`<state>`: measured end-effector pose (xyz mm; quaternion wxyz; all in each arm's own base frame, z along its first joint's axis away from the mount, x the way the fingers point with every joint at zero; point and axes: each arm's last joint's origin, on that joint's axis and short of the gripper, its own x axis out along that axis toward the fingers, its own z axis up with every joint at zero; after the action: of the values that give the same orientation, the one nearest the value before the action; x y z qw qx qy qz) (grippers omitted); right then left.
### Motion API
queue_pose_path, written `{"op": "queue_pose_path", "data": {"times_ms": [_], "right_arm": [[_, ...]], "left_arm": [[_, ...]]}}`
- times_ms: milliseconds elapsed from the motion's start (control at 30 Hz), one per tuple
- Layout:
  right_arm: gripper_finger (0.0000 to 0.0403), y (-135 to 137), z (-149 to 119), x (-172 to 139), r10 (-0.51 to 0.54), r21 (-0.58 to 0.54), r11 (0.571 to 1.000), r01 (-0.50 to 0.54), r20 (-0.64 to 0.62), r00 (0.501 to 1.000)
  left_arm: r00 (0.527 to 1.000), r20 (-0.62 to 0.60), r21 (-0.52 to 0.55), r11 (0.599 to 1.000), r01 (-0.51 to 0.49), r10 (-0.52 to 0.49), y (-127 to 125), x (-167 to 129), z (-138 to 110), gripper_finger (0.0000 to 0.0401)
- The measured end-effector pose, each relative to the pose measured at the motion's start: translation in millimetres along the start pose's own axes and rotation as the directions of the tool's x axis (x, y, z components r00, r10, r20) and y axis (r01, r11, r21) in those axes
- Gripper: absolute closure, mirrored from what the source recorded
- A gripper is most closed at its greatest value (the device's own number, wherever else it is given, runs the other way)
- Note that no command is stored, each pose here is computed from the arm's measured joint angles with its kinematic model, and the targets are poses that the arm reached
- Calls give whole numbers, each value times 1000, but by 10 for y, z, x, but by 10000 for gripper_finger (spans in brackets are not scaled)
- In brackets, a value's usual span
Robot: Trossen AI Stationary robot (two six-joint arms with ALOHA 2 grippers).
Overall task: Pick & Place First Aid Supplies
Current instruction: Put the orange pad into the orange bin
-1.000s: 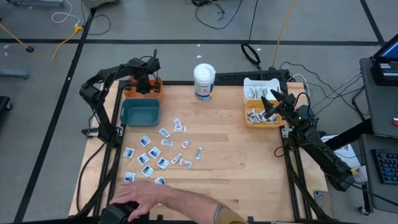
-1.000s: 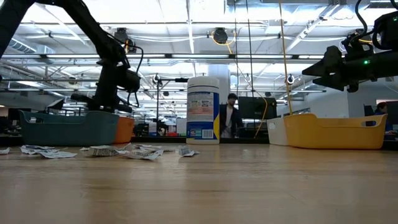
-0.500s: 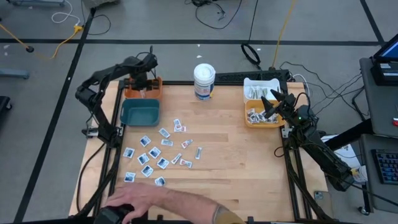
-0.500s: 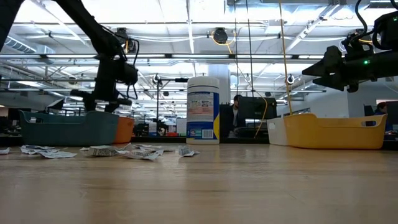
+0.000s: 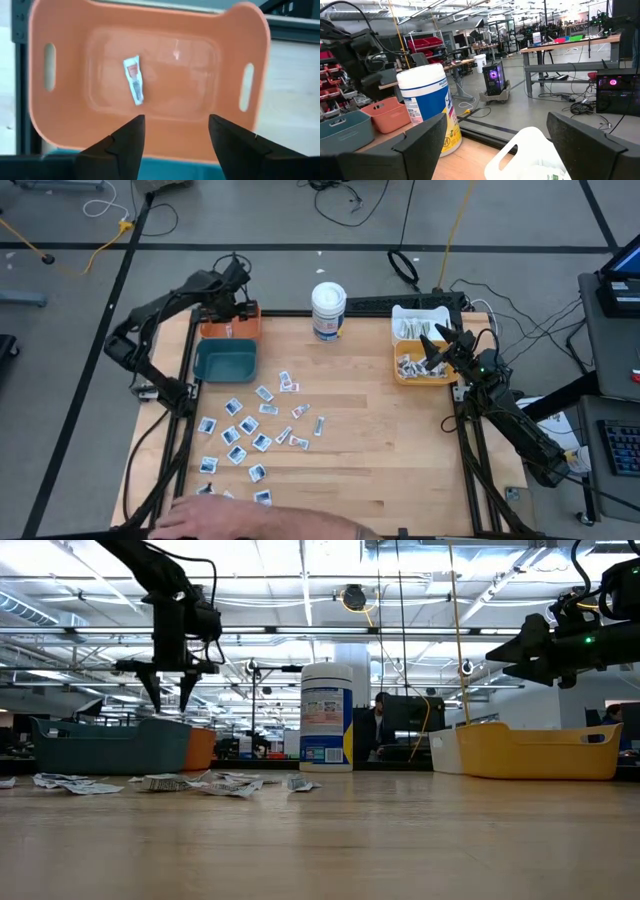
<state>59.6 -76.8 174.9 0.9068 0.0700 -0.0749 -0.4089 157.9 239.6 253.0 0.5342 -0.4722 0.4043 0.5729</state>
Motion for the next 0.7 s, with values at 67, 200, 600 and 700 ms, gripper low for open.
{"op": "queue_pose_path", "data": {"times_ms": [67,200,600,700], "right_arm": [[66,0,-1,0,0,0,1000,0,0,1000],[66,0,0,0,0,0,1000,0,0,1000],[66,0,0,0,0,0,1000,0,0,1000],[66,0,-1,0,0,0,1000,0,0,1000]], "left_arm": [[999,-19,4,999,33,-33,-44,-10,-34,188],[992,-42,69,990,124,-121,-253,-78,-164,202],[928,-196,426,825,371,-315,-913,-438,-889,220],[912,-261,520,750,409,-316,-1008,-492,-1145,216]]}}
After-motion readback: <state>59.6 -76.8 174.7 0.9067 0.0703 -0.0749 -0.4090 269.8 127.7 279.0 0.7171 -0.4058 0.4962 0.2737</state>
